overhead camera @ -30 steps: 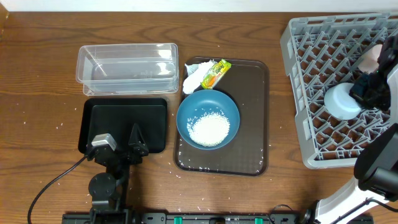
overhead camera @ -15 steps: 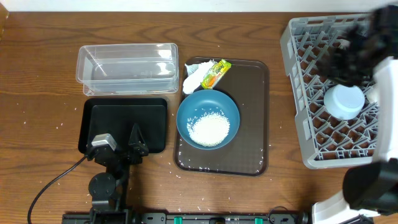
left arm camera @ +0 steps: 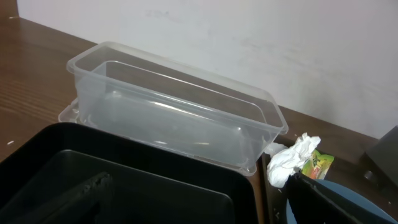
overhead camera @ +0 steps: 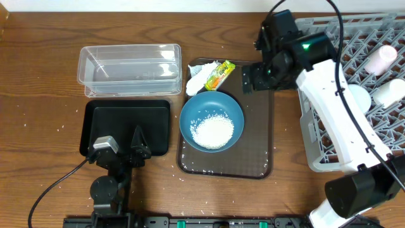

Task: Sort waste into correct bins and load items into the dishwasher rack
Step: 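Withdraw the right gripper up and hold it above the rack, then reach the left gripper to the blue rice bowl and grasp its rim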

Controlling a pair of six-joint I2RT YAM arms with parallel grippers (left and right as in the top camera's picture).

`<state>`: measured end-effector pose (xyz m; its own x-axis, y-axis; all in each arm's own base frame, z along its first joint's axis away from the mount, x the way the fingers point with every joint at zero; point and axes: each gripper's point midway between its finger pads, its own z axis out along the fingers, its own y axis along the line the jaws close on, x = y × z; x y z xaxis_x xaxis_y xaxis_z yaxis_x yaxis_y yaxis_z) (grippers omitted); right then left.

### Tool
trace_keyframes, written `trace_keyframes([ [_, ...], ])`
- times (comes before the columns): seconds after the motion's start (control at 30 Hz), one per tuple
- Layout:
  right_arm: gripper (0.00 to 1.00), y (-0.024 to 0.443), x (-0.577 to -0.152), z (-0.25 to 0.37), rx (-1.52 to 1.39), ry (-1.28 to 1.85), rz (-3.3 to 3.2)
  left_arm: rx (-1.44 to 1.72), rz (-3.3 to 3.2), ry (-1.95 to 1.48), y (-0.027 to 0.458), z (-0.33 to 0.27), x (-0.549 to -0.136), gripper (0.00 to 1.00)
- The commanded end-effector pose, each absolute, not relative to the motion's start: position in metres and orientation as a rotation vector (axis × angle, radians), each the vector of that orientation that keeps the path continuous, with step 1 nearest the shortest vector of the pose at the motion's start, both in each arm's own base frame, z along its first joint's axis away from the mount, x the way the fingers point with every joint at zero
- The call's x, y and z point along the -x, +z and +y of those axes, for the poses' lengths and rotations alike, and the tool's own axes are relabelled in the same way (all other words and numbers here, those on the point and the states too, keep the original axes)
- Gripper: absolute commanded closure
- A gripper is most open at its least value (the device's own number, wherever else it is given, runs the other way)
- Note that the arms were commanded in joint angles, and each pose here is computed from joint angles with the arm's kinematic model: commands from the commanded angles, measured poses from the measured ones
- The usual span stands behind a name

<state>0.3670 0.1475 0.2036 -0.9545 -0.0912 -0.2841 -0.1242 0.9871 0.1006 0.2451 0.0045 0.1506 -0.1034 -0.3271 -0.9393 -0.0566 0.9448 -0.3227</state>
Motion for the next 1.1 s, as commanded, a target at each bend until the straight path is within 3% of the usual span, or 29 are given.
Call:
trace_keyframes([
  [0.0,0.01,0.215,-0.382,0.108,-0.049,-0.032,2.782,0.298,1.717,-0.218,0.134,0.005,-0.244,0.09],
  [0.37,0.01,0.229,-0.382,0.0,-0.43,-0.091,2.752,0.298,1.717,-0.218,0.134,0.005,-0.244,0.09],
  [0.63,0.01,0.228,-0.379,-0.036,-0.562,-0.104,2.74,0.297,1.703,-0.221,0.137,0.005,-0.245,0.09],
  [0.7,0.01,0.228,-0.379,-0.037,-0.566,-0.104,2.739,0.318,1.663,-0.356,0.148,-0.008,-0.246,0.09],
  [0.87,0.01,0.228,-0.379,-0.037,-0.566,-0.105,2.739,0.408,1.773,-1.242,0.152,-0.098,-0.216,0.09],
  [0.97,0.01,0.228,-0.379,-0.036,-0.565,-0.104,2.739,0.436,1.696,-1.437,0.18,-0.108,-0.209,0.09],
  [1.07,0.01,0.228,-0.379,-0.036,-0.565,-0.104,2.739,0.169,1.46,-1.453,0.246,-0.113,-0.192,0.09],
])
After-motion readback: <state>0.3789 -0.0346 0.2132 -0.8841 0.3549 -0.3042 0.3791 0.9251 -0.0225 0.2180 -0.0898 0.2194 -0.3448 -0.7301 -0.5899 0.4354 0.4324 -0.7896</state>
